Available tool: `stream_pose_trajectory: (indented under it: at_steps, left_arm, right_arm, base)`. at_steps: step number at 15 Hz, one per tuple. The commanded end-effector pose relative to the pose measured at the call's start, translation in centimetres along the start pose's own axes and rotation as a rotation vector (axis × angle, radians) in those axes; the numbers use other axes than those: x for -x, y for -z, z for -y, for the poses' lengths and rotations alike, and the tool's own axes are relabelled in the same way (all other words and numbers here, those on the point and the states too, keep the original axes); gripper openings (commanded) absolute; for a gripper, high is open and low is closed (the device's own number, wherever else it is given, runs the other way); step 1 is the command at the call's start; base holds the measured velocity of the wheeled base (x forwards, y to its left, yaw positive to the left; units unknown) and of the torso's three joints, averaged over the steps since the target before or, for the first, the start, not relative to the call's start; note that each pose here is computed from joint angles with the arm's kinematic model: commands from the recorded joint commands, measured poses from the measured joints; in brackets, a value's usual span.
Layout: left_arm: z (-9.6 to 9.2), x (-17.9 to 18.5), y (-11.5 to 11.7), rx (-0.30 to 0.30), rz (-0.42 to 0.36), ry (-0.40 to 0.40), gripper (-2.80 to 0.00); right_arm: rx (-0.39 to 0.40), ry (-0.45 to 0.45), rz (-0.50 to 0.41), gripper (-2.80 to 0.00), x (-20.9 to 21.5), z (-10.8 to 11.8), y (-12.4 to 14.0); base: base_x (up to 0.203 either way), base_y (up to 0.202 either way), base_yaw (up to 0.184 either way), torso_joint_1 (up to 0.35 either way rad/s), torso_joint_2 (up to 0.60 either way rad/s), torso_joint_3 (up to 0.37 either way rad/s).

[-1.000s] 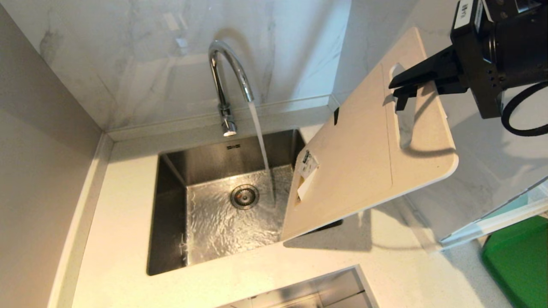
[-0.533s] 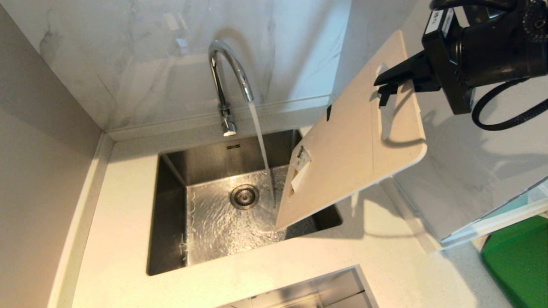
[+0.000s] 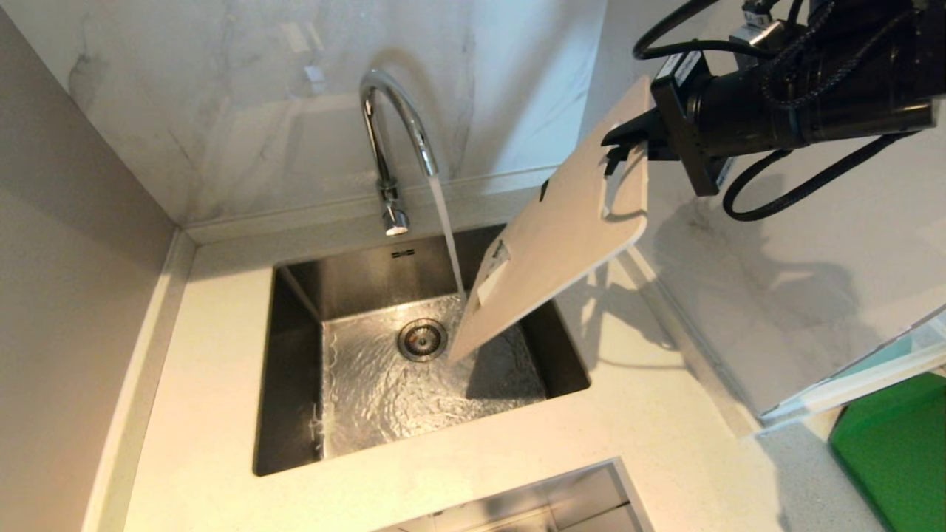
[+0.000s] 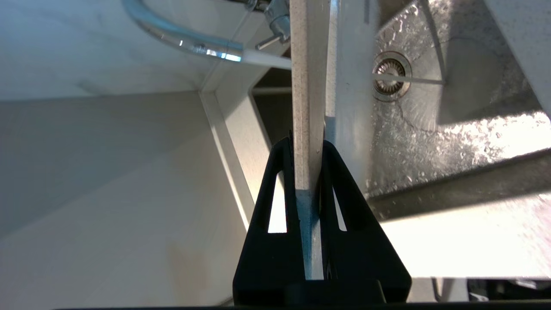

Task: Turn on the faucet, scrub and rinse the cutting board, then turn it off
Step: Scrub the cutting board underwater

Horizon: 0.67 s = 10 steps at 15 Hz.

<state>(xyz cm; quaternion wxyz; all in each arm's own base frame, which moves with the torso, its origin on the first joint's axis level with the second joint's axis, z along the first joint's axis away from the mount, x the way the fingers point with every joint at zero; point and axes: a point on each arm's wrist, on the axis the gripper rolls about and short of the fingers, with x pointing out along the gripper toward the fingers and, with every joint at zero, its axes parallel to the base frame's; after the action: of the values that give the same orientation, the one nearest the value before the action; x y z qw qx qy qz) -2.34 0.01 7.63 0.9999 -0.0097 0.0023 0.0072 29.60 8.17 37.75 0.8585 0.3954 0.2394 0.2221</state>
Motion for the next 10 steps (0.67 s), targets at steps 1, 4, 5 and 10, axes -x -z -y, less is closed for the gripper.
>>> stream_pose_trajectory:
  at_steps: [1,4,5,10]
  left_arm:
    - [0.0,0.0,0.0,0.000,0.000,-0.001,-2.80]
    - [0.0,0.0,0.0,0.000,-0.002,-0.001,-2.80]
    - [0.0,0.0,0.0,0.000,-0.002,-0.001,-2.80]
    - [0.0,0.0,0.0,0.000,-0.002,-0.001,-2.80]
  right_arm:
    - [-0.031,0.025,-0.015,-2.80,-2.8,1.8,-0.3]
    - [-0.031,0.019,-0.002,-2.80,-5.2,3.1,-0.7]
    - [-0.030,0.016,0.001,-2.80,-6.0,3.6,-0.8]
    - [-0.056,-0.050,0.061,-2.80,-8.5,4.6,-1.5]
  base:
    - [0.000,0.000,0.000,0.000,0.00,0.000]
    - [0.000,0.000,0.000,0.000,0.00,0.000]
    - [0.000,0.000,0.000,0.000,0.00,0.000]
    - [0.000,0.000,0.000,0.000,0.00,0.000]
